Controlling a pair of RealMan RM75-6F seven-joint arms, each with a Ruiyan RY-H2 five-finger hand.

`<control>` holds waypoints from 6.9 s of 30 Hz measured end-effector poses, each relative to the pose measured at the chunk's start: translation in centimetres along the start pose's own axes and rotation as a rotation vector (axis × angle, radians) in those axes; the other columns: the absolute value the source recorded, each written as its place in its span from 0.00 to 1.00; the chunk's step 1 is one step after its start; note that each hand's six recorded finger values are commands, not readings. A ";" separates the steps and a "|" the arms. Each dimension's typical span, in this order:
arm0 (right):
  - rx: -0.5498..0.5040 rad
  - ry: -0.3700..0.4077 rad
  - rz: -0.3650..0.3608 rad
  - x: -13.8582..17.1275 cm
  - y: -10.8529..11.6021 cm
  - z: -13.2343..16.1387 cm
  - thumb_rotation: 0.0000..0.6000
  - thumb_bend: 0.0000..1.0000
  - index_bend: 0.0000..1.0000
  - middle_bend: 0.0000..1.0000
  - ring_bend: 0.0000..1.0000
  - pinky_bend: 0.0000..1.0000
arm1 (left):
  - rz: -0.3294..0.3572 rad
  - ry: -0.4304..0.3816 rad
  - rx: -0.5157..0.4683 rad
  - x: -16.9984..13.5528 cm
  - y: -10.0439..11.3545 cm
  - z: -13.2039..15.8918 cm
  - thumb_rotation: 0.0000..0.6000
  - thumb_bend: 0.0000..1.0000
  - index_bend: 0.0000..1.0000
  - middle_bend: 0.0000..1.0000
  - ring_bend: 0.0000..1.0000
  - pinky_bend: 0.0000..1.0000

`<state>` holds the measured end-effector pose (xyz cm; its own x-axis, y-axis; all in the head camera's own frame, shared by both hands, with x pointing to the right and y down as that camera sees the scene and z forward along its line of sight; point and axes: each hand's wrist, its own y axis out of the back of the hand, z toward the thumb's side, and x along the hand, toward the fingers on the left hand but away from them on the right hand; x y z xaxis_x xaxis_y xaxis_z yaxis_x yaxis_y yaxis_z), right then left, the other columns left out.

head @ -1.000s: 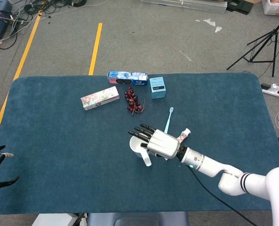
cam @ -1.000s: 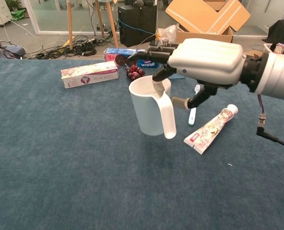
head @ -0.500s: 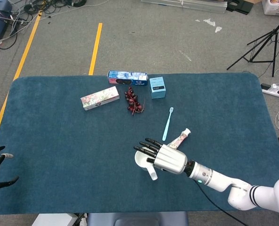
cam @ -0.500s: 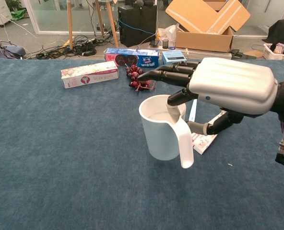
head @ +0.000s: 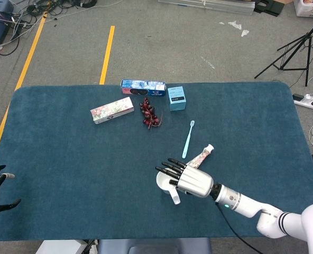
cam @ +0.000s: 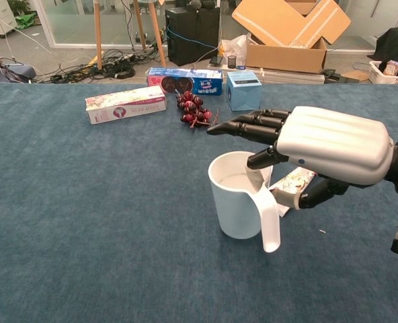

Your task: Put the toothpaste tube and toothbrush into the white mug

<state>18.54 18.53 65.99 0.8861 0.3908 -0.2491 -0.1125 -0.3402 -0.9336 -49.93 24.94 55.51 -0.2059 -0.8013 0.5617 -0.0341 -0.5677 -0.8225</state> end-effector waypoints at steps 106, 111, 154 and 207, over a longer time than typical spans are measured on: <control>0.053 -0.441 0.411 1.6 -5.7 -14.0 1.00 0.12 0.34 0.00 0.00 0.11 | -0.030 -0.011 0.006 -0.2 -0.5 0.5 1.00 0.07 0.32 0.15 0.09 0.07; 0.040 -0.435 0.412 1.1 -6.1 -13.8 1.00 0.16 0.41 0.00 0.00 0.11 | -0.031 -0.010 0.002 -0.3 -0.5 0.5 1.00 0.07 0.32 0.15 0.10 0.07; -0.110 -0.454 0.247 1.0 0.9 -12.3 1.00 0.25 0.64 0.02 0.00 0.11 | -0.018 -0.018 -0.003 -0.6 -0.1 0.7 1.00 0.07 0.33 0.15 0.09 0.07; -0.220 -0.251 0.068 2.4 14.9 -2.0 1.00 0.25 0.65 0.03 0.00 0.11 | -0.012 -0.018 0.004 -0.6 0.0 0.8 1.00 0.07 0.33 0.15 0.10 0.07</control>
<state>19.87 12.70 51.99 0.7387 0.5498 -0.3900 -0.0438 -0.5382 -0.8417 -49.00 25.29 55.25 -0.1874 -0.7979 0.5729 -0.0323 -0.5779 -0.8155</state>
